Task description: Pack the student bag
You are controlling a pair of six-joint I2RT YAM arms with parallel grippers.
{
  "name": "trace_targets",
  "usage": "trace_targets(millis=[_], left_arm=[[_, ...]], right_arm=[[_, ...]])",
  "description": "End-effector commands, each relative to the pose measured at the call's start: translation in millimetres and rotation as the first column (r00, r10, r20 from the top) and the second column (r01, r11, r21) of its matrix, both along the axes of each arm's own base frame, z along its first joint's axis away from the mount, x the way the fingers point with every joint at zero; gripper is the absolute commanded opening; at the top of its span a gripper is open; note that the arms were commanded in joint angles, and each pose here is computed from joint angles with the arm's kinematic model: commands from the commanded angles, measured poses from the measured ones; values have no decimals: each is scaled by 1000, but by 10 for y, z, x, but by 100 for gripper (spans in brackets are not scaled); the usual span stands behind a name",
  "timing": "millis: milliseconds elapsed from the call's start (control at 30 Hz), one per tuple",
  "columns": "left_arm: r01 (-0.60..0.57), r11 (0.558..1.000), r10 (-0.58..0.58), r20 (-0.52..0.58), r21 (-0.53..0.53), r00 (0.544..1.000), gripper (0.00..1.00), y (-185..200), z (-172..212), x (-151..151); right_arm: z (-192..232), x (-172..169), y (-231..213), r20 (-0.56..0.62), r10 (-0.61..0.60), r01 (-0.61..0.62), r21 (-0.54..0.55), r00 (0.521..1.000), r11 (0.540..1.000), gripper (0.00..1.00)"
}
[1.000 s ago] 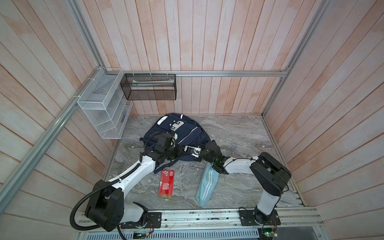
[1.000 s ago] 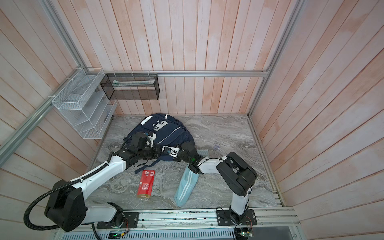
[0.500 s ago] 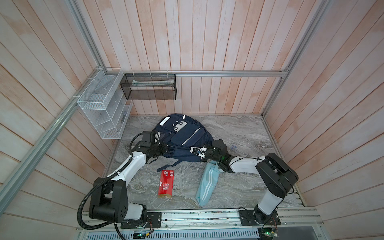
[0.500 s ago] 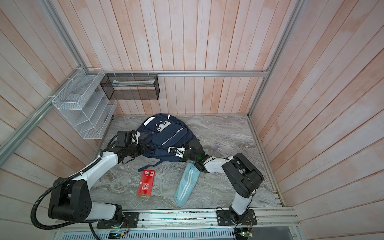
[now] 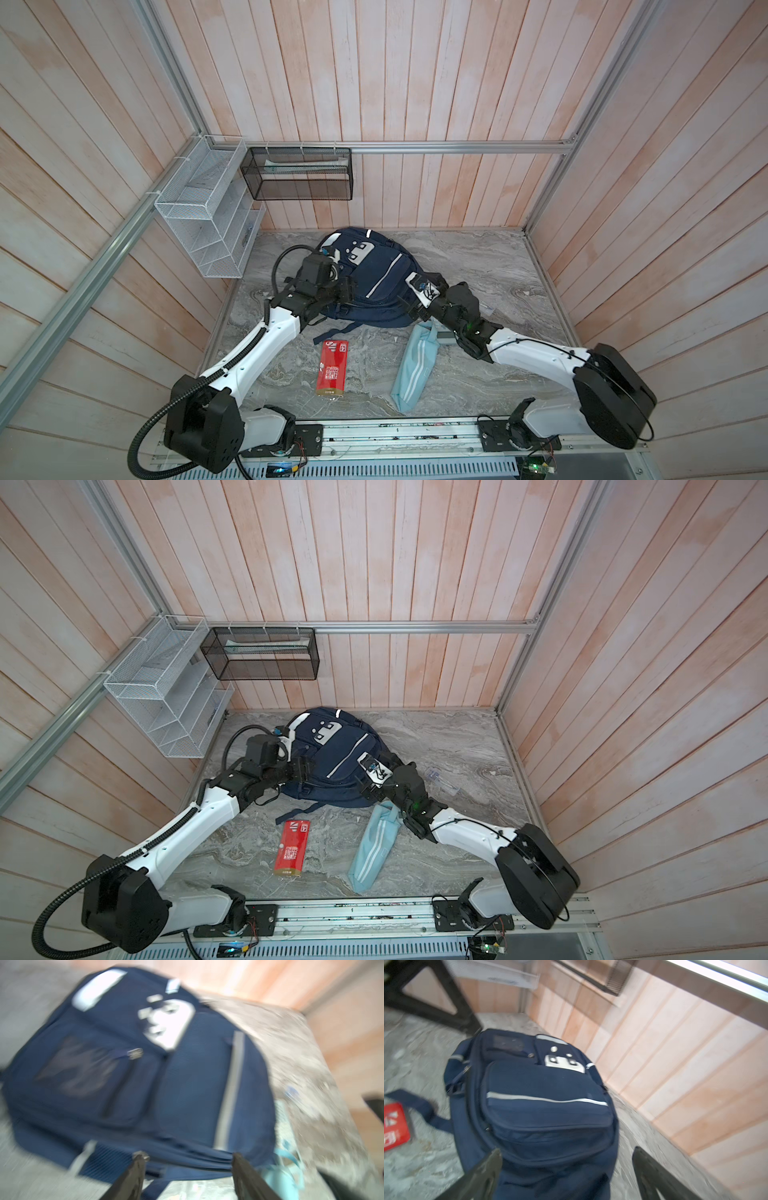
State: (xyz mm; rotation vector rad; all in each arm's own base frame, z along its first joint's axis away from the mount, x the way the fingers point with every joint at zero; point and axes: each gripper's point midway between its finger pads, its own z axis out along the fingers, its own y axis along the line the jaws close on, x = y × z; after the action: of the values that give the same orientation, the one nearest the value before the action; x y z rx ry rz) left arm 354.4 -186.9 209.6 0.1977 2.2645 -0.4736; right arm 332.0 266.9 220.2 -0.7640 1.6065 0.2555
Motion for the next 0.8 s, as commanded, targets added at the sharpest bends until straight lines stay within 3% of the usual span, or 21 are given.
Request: trace_targets(millis=[0,200,433,500,567,633,767], left_arm=[[90,973,-103,50,211,993,72,-324,-112,2],[193,904,-207,-4,382,978,76,-928,-459,184],[90,811,-76,-49,578,996,79,-885,-980,690],[101,801,-65,-81,591,995,64,-896,-1096,754],[100,808,-63,-85,580,994,0,-913,-1071,777],[75,835,-53,-56,545,997,0,-922,-900,769],[35,901,-28,-22,432,999,0,-834,-492,715]], right_arm=[[-265,48,-526,-277,-218,256,110,936,960,98],[-535,-203,-743,-516,-168,306,194,840,932,98],[-867,-649,-577,-645,-40,256,246,763,935,98],[-968,-758,-497,-662,-31,250,239,749,938,97],[-1067,-872,-380,-690,-27,248,223,723,943,96],[-1167,-953,-299,-729,-66,283,179,682,942,95],[-1492,-1174,-279,-836,-184,387,37,517,921,88]])
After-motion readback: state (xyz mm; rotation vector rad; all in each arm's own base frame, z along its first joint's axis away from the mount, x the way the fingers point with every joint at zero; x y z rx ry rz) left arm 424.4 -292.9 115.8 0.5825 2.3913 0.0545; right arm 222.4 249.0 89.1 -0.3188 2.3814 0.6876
